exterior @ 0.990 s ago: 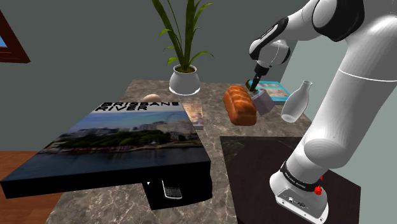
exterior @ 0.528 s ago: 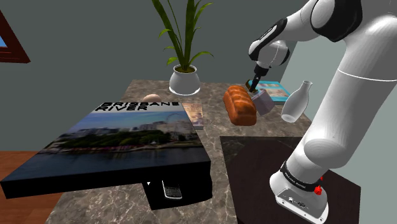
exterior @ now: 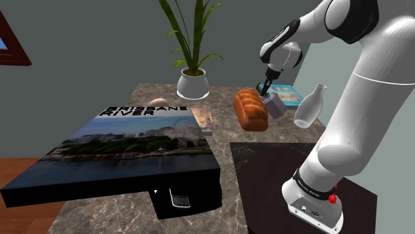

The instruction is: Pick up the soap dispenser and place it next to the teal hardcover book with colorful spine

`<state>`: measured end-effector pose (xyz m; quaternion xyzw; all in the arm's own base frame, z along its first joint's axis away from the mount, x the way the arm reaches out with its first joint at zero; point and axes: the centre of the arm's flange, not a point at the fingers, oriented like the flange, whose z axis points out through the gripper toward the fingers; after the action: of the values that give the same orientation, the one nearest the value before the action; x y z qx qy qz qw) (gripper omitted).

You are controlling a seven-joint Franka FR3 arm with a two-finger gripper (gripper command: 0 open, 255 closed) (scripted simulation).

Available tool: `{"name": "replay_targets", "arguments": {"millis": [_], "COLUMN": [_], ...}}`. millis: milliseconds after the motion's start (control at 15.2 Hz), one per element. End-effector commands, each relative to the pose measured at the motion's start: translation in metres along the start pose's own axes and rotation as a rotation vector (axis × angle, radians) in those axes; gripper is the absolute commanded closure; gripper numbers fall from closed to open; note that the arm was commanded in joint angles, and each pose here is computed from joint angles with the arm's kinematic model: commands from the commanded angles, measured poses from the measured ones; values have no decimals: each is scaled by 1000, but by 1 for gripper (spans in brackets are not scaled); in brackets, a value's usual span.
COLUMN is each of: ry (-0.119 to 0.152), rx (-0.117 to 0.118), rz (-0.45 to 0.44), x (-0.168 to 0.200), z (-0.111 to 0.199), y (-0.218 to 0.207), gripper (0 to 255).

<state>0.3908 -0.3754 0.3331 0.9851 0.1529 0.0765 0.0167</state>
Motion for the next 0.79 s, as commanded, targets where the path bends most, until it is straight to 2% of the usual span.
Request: {"name": "replay_targets", "arguments": {"millis": [0, 726], "ry": [-1, -1], "rx": [1, 1], "rz": [1, 1], "x": [-1, 7], "z": [0, -52], "y": [0, 3], "gripper": [255, 255]}}
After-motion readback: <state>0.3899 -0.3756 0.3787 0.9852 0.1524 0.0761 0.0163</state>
